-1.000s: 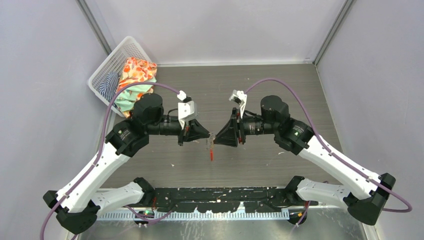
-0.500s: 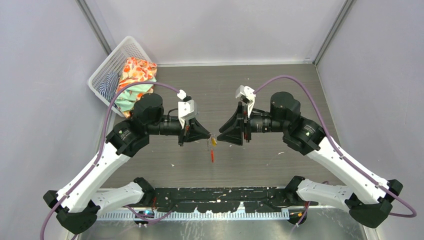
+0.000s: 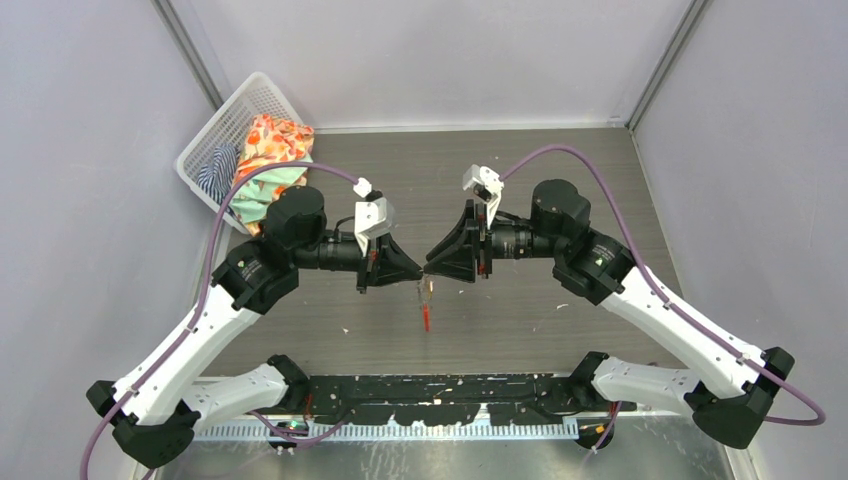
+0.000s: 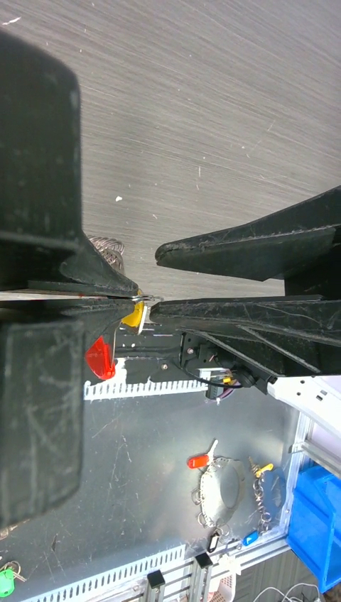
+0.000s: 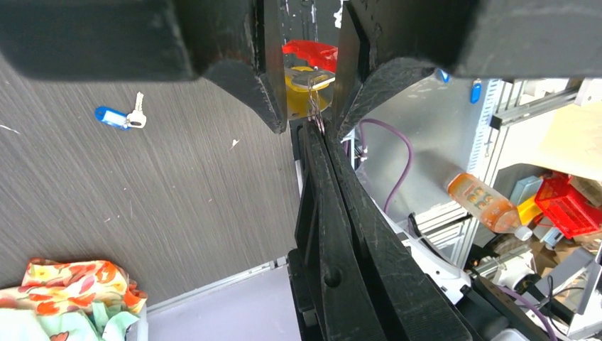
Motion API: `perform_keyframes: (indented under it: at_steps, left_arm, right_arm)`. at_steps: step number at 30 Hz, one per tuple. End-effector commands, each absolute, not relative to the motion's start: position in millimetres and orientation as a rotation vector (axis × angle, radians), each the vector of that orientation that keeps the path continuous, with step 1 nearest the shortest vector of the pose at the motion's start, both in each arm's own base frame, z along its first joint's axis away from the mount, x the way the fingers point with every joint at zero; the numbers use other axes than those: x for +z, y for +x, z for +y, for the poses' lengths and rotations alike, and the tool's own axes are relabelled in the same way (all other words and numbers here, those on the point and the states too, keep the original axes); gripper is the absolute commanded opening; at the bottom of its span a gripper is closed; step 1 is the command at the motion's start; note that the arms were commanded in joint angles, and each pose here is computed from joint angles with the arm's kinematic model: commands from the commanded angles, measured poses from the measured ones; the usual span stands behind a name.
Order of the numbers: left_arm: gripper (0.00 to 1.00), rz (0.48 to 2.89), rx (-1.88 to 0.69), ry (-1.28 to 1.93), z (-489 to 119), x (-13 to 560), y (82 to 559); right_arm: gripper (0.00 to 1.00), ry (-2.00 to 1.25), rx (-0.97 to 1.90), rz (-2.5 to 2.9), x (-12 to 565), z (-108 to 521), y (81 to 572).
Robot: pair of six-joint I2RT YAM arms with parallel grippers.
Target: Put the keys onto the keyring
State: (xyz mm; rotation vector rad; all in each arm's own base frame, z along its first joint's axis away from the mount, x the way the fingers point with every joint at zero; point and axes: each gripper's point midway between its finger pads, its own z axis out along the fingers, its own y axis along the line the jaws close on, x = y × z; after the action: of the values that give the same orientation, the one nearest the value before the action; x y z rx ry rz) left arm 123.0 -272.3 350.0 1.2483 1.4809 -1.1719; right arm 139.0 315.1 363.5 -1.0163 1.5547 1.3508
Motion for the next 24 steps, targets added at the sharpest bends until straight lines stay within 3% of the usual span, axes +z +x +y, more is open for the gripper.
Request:
perform_keyframes:
  at_steps: [1,8,16,19,24]
  left_arm:
    - [0.00,1.379,-1.172,1.223,-274.0,377.6,124.3]
    - [0.00,1.401,-1.195,1.193,-274.8,379.7,125.6]
    - [0.00,1.416,-1.194,1.183,-274.7,378.1,127.3]
    - [0.00,1.440,-1.159,1.224,-272.9,364.1,129.0]
    - [0.32,1.510,-1.114,1.372,-264.7,329.2,122.9]
  right_arm:
    - [0.35,-1.011,1.399,1.500,374.5,314.5,132.4]
    - [0.32,-1.000,1.396,1.508,370.8,310.0,129.3]
    - [0.02,-0.995,1.393,1.515,368.4,310.9,131.0]
    - [0.01,-0.995,1.375,1.534,367.8,308.8,131.7]
    - [0.01,-1.051,1.324,1.630,359.4,304.1,130.8]
